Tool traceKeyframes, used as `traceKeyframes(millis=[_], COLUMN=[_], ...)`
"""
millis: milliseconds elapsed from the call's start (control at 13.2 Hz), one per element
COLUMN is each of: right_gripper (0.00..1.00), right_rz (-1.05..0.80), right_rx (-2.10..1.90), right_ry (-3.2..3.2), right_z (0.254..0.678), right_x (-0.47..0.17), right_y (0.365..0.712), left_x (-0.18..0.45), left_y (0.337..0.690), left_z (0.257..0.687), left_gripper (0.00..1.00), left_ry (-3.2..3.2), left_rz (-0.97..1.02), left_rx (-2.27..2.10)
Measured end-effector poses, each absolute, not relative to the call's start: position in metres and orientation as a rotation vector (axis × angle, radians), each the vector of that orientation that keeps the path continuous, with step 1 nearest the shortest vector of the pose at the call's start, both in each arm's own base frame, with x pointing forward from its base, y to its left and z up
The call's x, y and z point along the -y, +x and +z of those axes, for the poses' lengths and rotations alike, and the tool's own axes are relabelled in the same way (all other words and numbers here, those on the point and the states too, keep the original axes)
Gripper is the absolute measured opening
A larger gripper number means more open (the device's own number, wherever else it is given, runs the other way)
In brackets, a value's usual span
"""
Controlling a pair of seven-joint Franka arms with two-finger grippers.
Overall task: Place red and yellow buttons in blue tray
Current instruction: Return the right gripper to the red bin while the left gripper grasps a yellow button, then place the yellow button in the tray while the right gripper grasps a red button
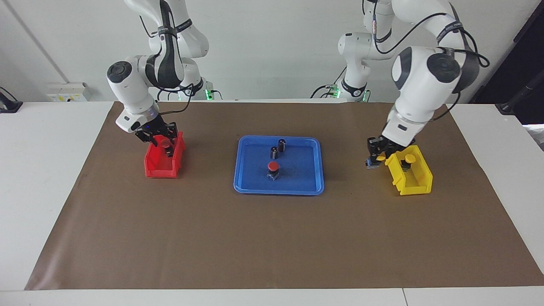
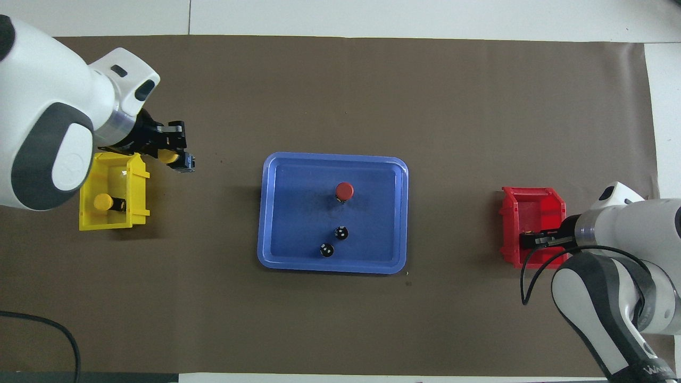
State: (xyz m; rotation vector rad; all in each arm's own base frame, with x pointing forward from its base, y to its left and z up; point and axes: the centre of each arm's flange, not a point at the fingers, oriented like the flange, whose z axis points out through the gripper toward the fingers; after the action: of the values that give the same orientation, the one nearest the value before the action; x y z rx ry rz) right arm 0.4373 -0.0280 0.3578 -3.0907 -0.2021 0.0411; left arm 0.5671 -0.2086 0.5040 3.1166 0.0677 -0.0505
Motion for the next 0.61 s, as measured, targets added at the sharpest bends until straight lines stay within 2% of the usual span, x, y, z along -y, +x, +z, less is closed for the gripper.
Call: traceKeyframes(millis=[303,454,606], right_gripper=[0.64,0.62,0.59], right_rz=[0.039,0.035,0.036], right_rx=[0.198,0.198,0.198], right_ry=[-3.092,-3.093,-3.093], right_z=[0.353,0.348,0.347], right_x=[0.029,0.029,0.029], right_y=[0.435,0.432,0.431], left_x=[0.322,0.372,0.39], left_y=[0.532,0.52,0.52], left_z=[0.484,0.45,0.415], left_gripper=[0.41,0.41,0.41], left_ry=[3.061,3.043,3.05], left_rz=[0.035,0.054,0.036], left_rx=[-0.088,-0.087,-0.082])
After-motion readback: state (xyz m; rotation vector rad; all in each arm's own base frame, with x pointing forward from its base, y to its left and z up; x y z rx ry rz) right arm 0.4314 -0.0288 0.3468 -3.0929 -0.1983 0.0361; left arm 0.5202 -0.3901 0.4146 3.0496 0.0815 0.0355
